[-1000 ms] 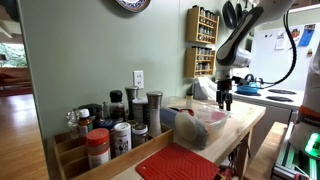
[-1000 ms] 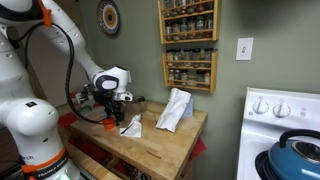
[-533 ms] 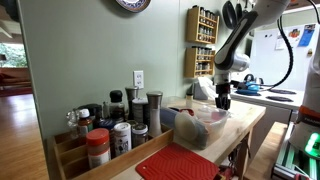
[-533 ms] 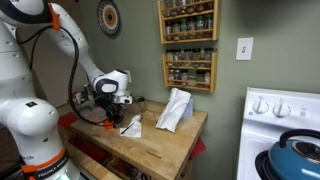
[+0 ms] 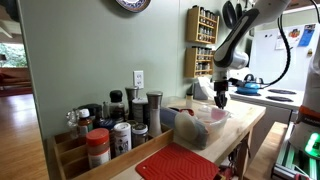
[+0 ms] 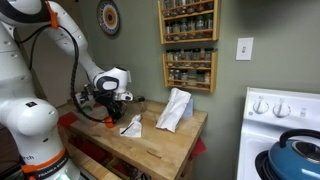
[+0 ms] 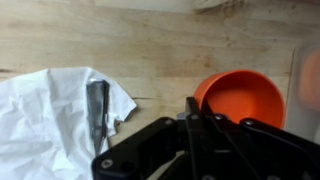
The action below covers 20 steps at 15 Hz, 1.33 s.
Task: Put the blue cup in the storage box and put the orange cup in the blue cup
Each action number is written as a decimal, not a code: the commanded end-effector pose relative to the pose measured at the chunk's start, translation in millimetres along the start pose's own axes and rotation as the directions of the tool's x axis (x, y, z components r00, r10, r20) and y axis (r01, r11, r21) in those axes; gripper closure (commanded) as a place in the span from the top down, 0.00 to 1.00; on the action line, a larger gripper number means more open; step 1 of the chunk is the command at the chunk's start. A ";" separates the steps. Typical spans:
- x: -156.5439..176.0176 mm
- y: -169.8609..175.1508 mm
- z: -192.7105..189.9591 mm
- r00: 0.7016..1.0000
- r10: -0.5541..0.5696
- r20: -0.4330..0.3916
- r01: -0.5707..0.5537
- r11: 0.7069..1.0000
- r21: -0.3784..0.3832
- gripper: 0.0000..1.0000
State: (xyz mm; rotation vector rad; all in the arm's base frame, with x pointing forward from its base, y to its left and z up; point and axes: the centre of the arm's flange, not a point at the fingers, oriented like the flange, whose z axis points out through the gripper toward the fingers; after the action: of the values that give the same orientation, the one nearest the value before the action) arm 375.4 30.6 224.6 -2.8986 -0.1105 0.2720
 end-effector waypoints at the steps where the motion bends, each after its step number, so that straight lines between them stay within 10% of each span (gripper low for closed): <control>1: -5.0 -13.1 -64.3 0.995 -0.100 -0.011 0.099 0.993 -0.061 0.01; 6: 6.4 -69.7 -161.4 0.955 -0.267 -0.131 0.226 0.937 -0.265 0.01; 9: 16.4 -128.7 -188.3 0.921 -0.337 -0.196 0.287 0.926 -0.245 0.01; 14: 30.2 -214.1 -148.8 0.893 -0.409 -0.186 0.376 0.907 -0.192 0.01; 20: 83.6 -238.9 -92.5 0.887 -0.359 -0.291 0.315 0.930 -0.188 0.01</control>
State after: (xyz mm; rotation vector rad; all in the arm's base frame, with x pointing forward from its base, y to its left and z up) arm 428.4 232.0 382.8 -2.9293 -0.6778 -0.2235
